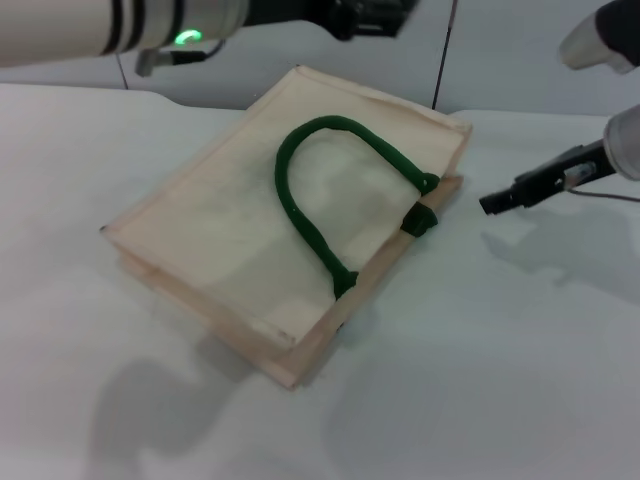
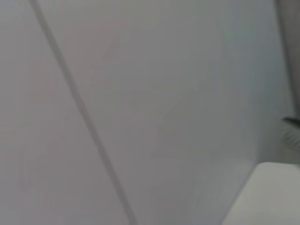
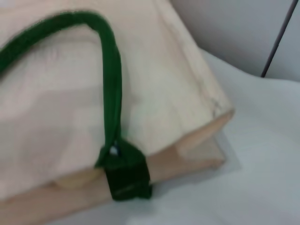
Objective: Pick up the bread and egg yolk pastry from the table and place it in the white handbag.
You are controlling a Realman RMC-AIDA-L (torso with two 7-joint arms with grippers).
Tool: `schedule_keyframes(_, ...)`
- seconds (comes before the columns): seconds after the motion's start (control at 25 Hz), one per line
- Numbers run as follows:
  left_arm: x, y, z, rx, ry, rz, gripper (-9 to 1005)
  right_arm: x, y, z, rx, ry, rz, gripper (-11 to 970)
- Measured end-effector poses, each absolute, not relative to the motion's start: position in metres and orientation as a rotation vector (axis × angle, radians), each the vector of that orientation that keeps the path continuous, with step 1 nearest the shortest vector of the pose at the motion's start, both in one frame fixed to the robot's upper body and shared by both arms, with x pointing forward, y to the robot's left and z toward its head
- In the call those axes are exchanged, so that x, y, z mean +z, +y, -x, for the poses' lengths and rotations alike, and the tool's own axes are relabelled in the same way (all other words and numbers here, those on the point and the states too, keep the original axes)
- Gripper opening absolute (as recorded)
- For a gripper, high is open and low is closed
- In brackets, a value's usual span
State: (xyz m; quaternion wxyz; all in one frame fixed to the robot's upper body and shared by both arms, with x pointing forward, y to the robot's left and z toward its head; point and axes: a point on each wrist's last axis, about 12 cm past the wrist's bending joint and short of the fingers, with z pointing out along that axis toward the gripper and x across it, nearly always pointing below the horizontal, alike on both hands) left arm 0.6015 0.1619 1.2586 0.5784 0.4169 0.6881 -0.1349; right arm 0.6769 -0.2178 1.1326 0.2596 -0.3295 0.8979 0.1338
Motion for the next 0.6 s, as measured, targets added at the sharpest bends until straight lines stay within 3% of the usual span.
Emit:
schedule_keyframes(0.36, 1.256, 0.205, -0.611, -0.166, 1.559, -0.691, 874, 1.15, -0.255, -0.672, 0.587, 2.01, 0.641, 679)
schedule_keyframes(0.6, 1.241, 0.217, -0.616, -0.132, 1.542, -0.537, 874, 1.14, -0.285, -0.657, 0.521, 1.771, 0.517, 679)
